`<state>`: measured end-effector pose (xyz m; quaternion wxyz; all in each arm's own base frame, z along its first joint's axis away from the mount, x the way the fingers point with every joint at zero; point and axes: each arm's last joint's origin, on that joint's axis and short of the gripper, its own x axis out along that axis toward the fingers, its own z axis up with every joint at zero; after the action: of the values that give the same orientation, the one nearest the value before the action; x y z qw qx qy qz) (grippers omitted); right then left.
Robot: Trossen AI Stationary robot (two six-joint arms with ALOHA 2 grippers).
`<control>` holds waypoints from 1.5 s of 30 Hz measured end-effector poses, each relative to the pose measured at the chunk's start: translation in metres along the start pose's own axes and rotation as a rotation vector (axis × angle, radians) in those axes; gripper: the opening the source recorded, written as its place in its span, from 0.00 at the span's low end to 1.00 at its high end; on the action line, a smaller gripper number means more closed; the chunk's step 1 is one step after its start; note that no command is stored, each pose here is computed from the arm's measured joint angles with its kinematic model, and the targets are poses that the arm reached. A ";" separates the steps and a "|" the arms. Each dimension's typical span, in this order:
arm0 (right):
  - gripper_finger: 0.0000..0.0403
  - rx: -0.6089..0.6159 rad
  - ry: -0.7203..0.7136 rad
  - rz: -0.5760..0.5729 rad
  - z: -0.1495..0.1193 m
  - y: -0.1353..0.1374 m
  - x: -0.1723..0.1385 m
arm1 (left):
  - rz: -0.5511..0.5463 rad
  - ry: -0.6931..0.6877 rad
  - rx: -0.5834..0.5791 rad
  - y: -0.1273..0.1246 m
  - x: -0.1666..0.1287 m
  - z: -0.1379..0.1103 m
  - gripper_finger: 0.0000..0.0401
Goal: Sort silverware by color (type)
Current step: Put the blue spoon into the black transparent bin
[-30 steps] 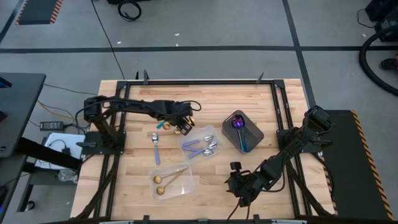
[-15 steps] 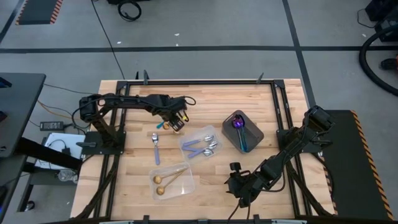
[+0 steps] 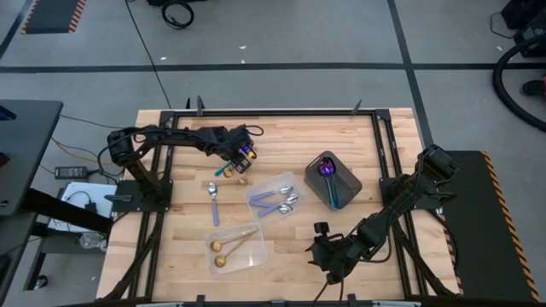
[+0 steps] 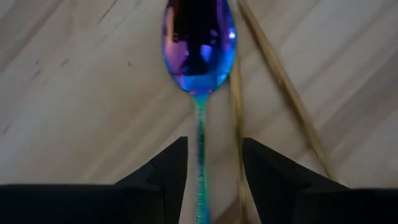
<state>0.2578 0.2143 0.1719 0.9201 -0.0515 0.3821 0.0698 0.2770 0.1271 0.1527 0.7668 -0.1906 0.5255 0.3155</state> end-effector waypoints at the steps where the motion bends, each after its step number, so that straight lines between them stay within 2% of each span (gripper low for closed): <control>1: 0.43 -0.012 -0.009 -0.021 0.001 -0.001 0.000 | 0.002 0.001 0.007 0.002 0.001 0.000 0.40; 6: 0.43 -0.039 -0.048 -0.078 0.005 -0.007 0.002 | 0.014 -0.001 0.015 0.010 0.002 0.003 0.40; 14: 0.43 0.009 -0.050 -0.045 0.007 -0.008 0.004 | -0.044 0.005 0.009 0.013 0.008 0.005 0.40; 24: 0.43 0.007 -0.041 -0.022 0.007 -0.007 0.003 | -0.006 0.064 -0.004 0.011 0.027 0.001 0.39; 32: 0.43 -0.003 -0.039 -0.004 0.005 -0.003 0.002 | -0.001 0.061 -0.006 0.011 0.028 0.001 0.28; 39: 0.43 -0.008 -0.040 -0.001 0.005 -0.001 0.001 | 0.008 0.070 0.020 0.012 0.028 0.000 0.04; 45: 0.43 -0.008 -0.040 -0.003 0.005 -0.001 0.001 | 0.013 0.060 0.021 0.009 0.027 0.002 0.04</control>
<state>0.2619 0.2140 0.1746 0.9274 -0.0543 0.3632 0.0711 0.2788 0.1425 0.1285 0.7505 -0.1884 0.5530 0.3091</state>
